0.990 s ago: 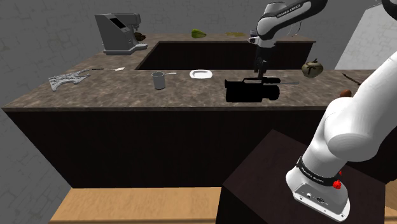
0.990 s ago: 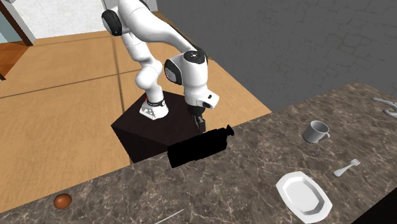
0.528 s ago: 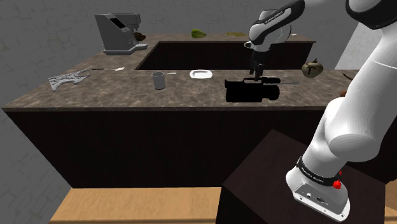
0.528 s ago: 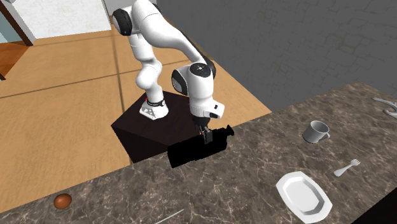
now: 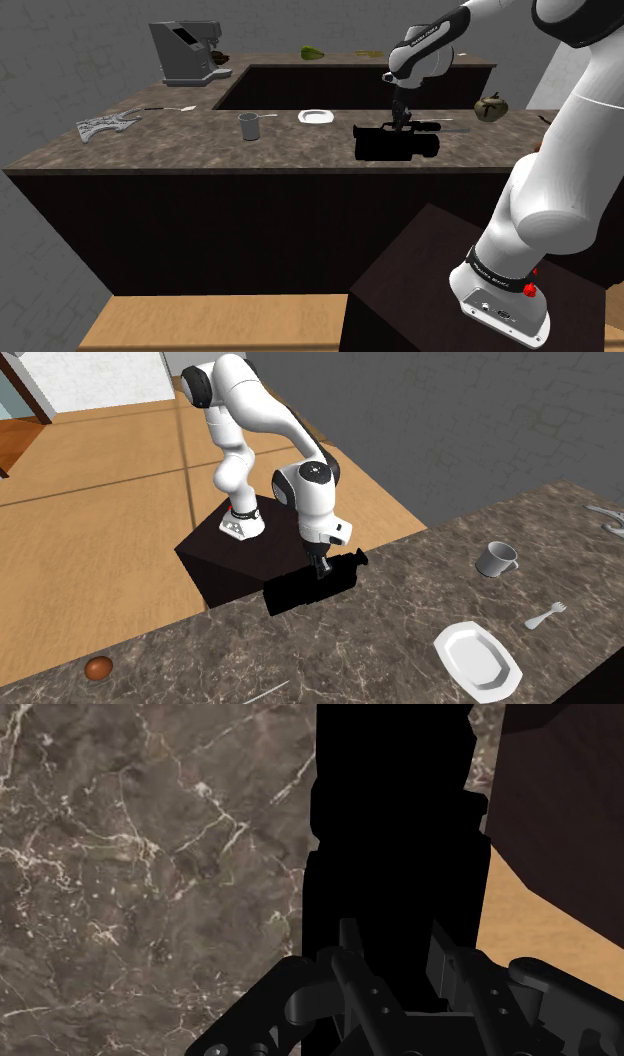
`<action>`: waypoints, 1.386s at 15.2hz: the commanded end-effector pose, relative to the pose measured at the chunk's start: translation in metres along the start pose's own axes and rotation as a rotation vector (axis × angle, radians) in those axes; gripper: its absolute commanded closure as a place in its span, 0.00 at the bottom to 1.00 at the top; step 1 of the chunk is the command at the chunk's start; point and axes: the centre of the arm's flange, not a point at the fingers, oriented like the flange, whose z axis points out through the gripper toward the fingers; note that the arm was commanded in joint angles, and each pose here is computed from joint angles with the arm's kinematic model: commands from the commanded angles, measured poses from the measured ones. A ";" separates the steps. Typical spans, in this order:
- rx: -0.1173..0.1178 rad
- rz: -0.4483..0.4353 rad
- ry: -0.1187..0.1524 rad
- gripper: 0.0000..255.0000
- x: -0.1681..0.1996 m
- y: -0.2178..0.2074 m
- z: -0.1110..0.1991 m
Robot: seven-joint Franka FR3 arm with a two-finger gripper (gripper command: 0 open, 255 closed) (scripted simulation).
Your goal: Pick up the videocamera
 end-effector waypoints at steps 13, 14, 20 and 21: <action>0.000 0.000 0.000 1.00 0.001 0.001 -0.031; 0.000 0.000 0.000 1.00 0.001 0.001 -0.036; 0.000 0.000 0.000 1.00 0.001 0.003 -0.068; 0.000 0.000 0.000 1.00 0.001 0.003 -0.073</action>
